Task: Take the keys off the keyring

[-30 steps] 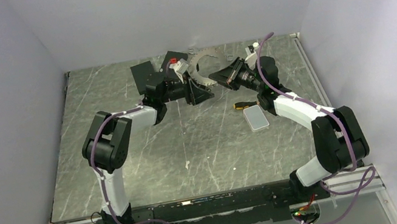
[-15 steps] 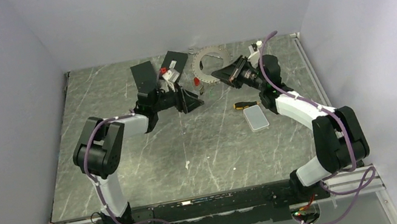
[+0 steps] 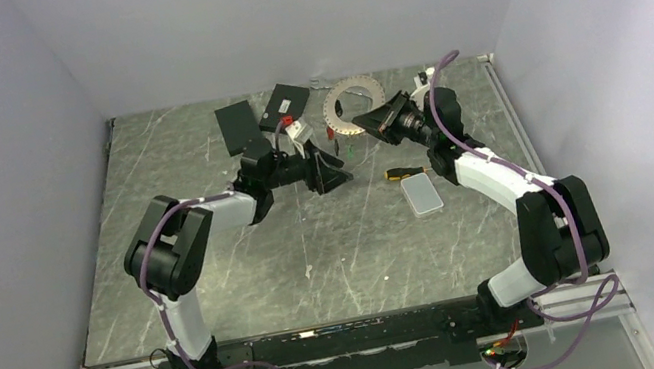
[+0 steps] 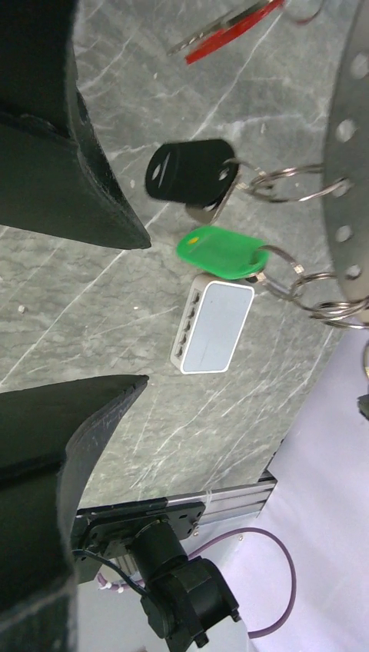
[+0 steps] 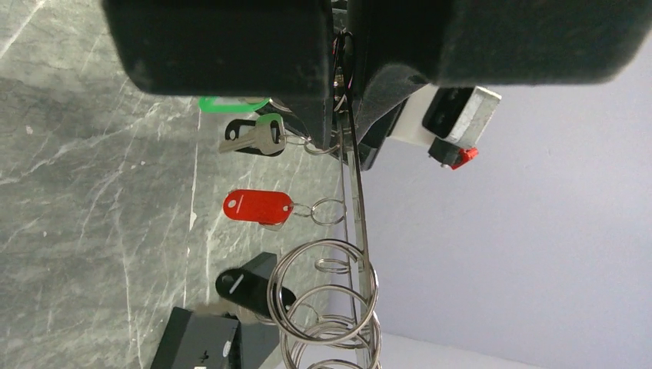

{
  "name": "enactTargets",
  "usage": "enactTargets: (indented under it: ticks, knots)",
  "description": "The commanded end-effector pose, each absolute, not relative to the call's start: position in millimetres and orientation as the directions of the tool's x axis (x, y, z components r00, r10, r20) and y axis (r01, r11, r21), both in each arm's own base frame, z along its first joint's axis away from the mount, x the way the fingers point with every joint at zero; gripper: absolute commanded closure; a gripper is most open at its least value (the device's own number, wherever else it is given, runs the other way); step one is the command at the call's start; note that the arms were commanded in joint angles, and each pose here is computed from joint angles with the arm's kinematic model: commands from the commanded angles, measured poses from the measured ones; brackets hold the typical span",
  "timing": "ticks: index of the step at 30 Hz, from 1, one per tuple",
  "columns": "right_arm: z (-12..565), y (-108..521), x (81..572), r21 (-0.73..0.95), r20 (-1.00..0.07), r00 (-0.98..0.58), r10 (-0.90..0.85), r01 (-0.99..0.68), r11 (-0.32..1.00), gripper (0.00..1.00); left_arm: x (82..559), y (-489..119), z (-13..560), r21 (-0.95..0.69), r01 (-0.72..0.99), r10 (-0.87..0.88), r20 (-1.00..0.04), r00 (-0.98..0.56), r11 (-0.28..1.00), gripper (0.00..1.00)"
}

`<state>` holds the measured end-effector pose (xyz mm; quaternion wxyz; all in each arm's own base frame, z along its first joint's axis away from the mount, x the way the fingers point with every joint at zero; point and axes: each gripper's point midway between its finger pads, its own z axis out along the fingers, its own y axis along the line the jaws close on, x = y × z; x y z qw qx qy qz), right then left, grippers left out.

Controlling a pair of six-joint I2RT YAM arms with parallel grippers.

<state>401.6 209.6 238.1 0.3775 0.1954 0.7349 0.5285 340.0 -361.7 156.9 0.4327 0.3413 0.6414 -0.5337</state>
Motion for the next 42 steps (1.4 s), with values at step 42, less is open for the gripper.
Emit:
enactTargets:
  ticks: [42]
  knots:
    - [279,238,391,0.926,-0.376,-0.657,0.653,-0.238,0.293,1.0,375,-374,199,-0.338,0.918,-0.093,-0.941,-0.325,0.209,0.62]
